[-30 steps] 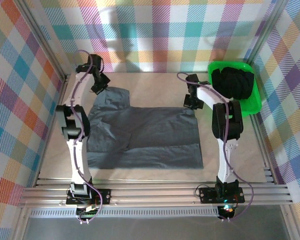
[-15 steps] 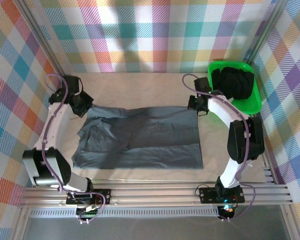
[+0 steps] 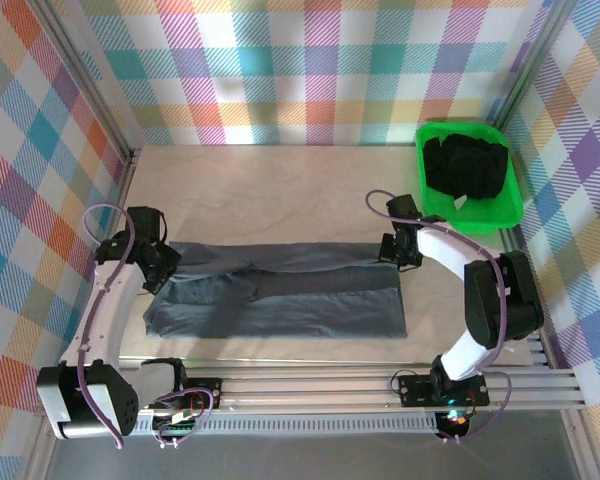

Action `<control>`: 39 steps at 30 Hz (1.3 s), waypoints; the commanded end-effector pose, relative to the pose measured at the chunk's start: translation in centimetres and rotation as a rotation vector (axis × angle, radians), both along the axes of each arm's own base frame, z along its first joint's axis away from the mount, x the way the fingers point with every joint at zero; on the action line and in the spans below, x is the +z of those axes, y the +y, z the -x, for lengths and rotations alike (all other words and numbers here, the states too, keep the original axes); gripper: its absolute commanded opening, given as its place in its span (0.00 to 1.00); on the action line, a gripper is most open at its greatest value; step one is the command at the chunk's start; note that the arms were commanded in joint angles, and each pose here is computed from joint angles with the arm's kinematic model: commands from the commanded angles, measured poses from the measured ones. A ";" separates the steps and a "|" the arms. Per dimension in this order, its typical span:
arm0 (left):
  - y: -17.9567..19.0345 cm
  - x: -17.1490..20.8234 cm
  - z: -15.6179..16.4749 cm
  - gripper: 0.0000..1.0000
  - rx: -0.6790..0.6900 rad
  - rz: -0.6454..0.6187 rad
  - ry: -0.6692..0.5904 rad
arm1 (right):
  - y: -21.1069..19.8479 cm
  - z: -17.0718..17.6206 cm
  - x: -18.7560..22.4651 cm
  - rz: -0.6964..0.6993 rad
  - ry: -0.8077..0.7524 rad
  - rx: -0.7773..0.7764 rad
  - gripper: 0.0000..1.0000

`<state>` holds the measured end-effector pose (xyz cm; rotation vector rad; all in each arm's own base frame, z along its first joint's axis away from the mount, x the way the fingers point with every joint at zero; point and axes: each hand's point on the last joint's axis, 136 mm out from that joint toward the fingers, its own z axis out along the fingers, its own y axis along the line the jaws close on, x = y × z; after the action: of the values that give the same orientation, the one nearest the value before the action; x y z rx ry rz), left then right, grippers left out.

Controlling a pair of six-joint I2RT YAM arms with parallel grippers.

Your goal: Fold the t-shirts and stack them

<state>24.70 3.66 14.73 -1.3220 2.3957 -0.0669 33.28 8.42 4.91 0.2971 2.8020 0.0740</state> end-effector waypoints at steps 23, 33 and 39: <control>0.7 -5.2 7.0 0.00 0.109 -0.036 0.153 | -2.4 6.3 -0.3 0.101 0.080 -0.090 0.16; 0.0 -2.9 3.9 0.34 0.080 0.005 0.079 | -1.1 4.7 3.5 0.007 -0.020 -0.107 0.36; 0.8 -0.9 -0.7 0.30 0.086 -0.020 0.012 | 2.1 3.9 2.1 -0.117 0.035 -0.089 0.23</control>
<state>23.07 3.96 13.05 -1.4341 2.3760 -0.0157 29.02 8.55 7.61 0.4302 2.7849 0.1044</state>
